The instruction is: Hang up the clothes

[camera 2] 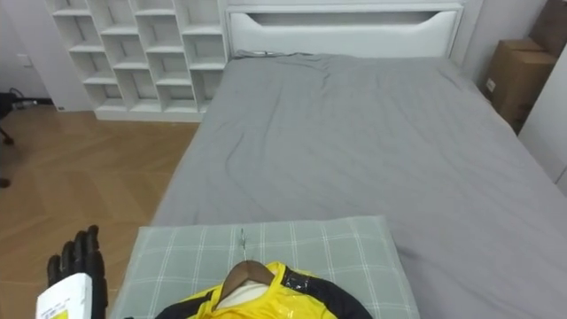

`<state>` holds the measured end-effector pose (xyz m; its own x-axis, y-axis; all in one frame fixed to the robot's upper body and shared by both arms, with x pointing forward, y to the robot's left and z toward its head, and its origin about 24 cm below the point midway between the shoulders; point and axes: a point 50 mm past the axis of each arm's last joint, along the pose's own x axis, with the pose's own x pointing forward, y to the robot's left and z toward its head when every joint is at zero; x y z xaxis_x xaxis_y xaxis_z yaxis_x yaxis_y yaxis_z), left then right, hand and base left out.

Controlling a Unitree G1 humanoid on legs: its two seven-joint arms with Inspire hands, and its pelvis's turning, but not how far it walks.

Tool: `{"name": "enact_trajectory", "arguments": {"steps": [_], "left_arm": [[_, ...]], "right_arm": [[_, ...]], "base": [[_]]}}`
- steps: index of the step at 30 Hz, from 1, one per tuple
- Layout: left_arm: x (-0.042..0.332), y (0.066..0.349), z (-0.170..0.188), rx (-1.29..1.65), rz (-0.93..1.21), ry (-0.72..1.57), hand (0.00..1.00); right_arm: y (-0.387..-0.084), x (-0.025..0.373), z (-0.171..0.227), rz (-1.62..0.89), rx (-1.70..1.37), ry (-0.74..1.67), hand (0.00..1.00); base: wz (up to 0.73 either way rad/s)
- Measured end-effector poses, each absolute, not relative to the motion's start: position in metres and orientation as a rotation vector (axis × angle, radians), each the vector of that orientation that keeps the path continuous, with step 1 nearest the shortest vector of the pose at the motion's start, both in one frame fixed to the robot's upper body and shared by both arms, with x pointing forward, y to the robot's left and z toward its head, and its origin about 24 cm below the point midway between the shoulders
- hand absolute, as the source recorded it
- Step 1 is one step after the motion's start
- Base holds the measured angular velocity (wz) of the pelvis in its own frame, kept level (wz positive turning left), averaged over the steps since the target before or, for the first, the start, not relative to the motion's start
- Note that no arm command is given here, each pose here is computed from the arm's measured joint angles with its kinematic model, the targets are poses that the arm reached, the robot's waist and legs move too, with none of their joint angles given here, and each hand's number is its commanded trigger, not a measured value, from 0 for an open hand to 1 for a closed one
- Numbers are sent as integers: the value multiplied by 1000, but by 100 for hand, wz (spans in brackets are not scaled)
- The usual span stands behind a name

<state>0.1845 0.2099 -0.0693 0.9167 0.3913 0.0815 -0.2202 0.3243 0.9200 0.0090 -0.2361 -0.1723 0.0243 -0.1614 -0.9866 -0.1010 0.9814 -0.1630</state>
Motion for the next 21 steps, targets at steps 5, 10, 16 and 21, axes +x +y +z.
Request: {"name": "enact_trajectory", "arguments": {"steps": [5,10,16,21], "left_arm": [[193,205,-66,1179,373,143,0],[195,203,-66,1177,358,138,0],[195,199,-69,1174,298,162,0],[196,198,-71,1164,275,180,0]], "right_arm": [[-236,8,-172,-36,-201,1558,0],[-236,8,-172,-30,-209,1565,0],[-236,8,-172,-33,-208,1563,0],[-236,9,-172,-36,-206,1562,0]], "base": [[0],[0],[-3],[-12]]}}
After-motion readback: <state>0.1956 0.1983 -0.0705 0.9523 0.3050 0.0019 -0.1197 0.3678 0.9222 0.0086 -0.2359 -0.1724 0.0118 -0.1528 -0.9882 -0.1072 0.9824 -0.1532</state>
